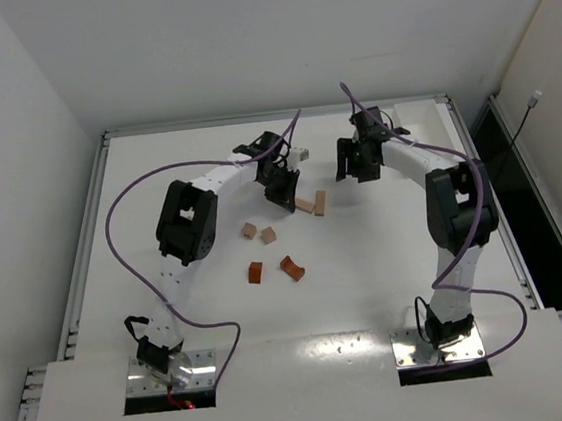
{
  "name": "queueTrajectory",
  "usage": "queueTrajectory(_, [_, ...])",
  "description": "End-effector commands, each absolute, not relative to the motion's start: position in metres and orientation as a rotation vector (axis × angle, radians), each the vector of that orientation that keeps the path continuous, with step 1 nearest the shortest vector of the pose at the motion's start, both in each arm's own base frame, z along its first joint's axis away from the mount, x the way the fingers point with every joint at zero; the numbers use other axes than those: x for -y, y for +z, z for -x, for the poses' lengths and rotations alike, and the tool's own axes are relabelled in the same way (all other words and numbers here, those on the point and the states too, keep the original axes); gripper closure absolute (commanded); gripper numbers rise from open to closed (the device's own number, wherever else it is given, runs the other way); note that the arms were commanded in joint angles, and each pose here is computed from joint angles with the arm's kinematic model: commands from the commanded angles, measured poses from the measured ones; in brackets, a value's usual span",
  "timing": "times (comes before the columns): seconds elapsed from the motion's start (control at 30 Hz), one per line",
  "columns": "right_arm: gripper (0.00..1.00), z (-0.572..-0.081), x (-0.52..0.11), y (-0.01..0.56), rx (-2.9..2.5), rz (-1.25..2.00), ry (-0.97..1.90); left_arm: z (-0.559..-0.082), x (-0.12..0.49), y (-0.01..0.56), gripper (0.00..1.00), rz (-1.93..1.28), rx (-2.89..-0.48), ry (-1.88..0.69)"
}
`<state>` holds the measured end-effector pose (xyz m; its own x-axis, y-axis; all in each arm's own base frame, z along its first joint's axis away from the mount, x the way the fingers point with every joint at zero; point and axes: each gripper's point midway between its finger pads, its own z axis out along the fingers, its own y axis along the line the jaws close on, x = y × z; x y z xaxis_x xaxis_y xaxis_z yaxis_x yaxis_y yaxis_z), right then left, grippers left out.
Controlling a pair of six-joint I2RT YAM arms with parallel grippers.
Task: Build the wood block tower
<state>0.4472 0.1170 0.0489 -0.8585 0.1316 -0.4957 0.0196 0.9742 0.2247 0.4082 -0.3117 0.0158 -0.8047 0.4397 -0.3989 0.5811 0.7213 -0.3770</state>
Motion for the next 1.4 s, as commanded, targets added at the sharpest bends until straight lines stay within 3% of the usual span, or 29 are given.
queueTrajectory(0.0, [0.42, -0.446, -0.111, 0.068, -2.557, -0.105, 0.278, -0.421, 0.318, 0.015, 1.0, -0.792, -2.632, -0.7])
queueTrajectory(0.33, [0.42, -0.417, -0.109, 0.044, -2.653, -0.122, 0.283, -0.459, 0.311, 0.017, 1.0, -0.69, -2.585, -0.51])
queueTrajectory(0.67, [0.42, -0.416, -0.128, 0.032, -2.682, -0.133, 0.338, -0.473, 0.322, 0.02, 1.0, -0.667, -2.556, -0.535])
queueTrajectory(0.77, [0.42, -0.422, -0.14, 0.031, -2.68, -0.135, 0.353, -0.468, 0.321, 0.016, 0.85, -0.672, -2.576, -0.543])
queueTrajectory(0.8, [0.42, -0.423, -0.145, 0.025, -2.692, -0.124, 0.353, -0.464, 0.319, 0.016, 0.76, -0.673, -2.588, -0.541])
queueTrajectory(0.93, [0.42, -0.43, -0.151, 0.018, -2.709, -0.144, 0.322, -0.462, 0.312, 0.03, 0.59, -0.647, -2.583, -0.506])
queueTrajectory(1.07, [0.42, -0.429, -0.145, 0.006, -2.742, -0.164, 0.23, -0.464, 0.299, 0.038, 0.53, -0.605, -2.583, -0.493])
queueTrajectory(1.37, [0.42, -0.435, -0.148, -0.006, -2.758, -0.152, 0.168, -0.47, 0.282, 0.046, 0.53, -0.532, -2.583, -0.469])
